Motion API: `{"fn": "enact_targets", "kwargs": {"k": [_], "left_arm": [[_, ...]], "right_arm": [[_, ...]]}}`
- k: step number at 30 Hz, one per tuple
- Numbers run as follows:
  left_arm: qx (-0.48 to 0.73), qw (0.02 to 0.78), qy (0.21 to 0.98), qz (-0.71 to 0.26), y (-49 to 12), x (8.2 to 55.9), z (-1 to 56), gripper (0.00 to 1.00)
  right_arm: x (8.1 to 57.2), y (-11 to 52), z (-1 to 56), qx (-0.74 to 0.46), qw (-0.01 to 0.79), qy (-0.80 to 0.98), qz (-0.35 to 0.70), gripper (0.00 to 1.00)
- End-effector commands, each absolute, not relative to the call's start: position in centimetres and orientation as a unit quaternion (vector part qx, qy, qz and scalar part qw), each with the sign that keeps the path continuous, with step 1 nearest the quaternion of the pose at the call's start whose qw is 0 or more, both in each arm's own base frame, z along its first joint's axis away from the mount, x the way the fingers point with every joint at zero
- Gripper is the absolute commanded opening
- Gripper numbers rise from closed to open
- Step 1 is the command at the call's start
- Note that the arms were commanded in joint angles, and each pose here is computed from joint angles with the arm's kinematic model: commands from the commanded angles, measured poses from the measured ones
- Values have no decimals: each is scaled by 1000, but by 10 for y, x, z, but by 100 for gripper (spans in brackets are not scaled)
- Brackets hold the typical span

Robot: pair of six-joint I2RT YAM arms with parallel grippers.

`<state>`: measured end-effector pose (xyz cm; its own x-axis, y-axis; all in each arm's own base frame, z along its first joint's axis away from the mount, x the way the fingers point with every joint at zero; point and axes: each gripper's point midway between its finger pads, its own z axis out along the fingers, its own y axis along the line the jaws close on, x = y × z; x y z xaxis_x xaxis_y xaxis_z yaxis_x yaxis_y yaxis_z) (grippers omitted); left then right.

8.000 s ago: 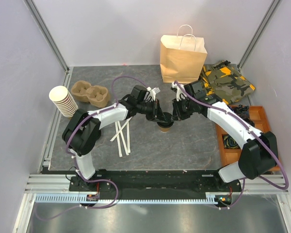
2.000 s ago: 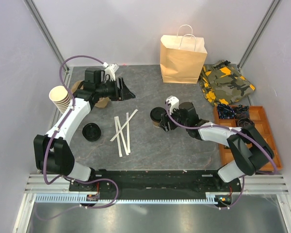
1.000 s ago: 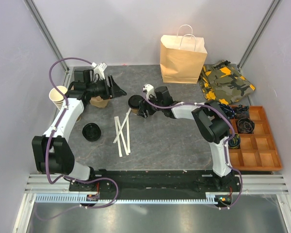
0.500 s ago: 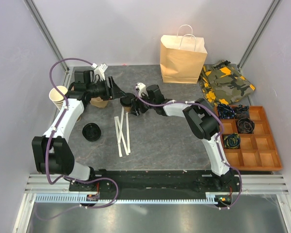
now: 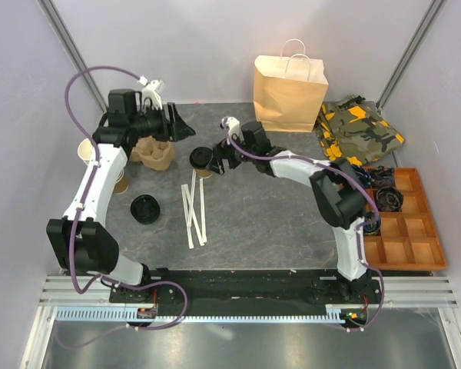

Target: Pack the takeout coffee

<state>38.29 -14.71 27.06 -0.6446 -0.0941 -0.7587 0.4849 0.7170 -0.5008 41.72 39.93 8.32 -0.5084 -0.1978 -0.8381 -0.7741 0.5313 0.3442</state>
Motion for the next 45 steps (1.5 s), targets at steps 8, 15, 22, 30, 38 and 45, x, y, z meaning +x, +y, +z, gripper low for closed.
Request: {"fn": "enact_targets", "kwargs": {"k": [8,15,22,30,38,45], "left_arm": [[243,395,882,-91,-69,442,265,63],[257,346,903,2,-35,453,230,50],[253,268,930,2,-31,440,170,45],[263,241,934,-8,-43,433,140,45],[262,232,937,-9,-44,441,122,47],[261,238,936,-1,-43,450,121,46]], "right_arm": [[390,336,230,-310,442,764,354,98],[370,293,219,-295,404,813,298,98],[361,280,214,-281,400,820,299,98],[361,285,209,-277,386,822,313,98],[361,287,209,-274,383,822,321,98],[361,289,208,-274,378,823,325,98]]}}
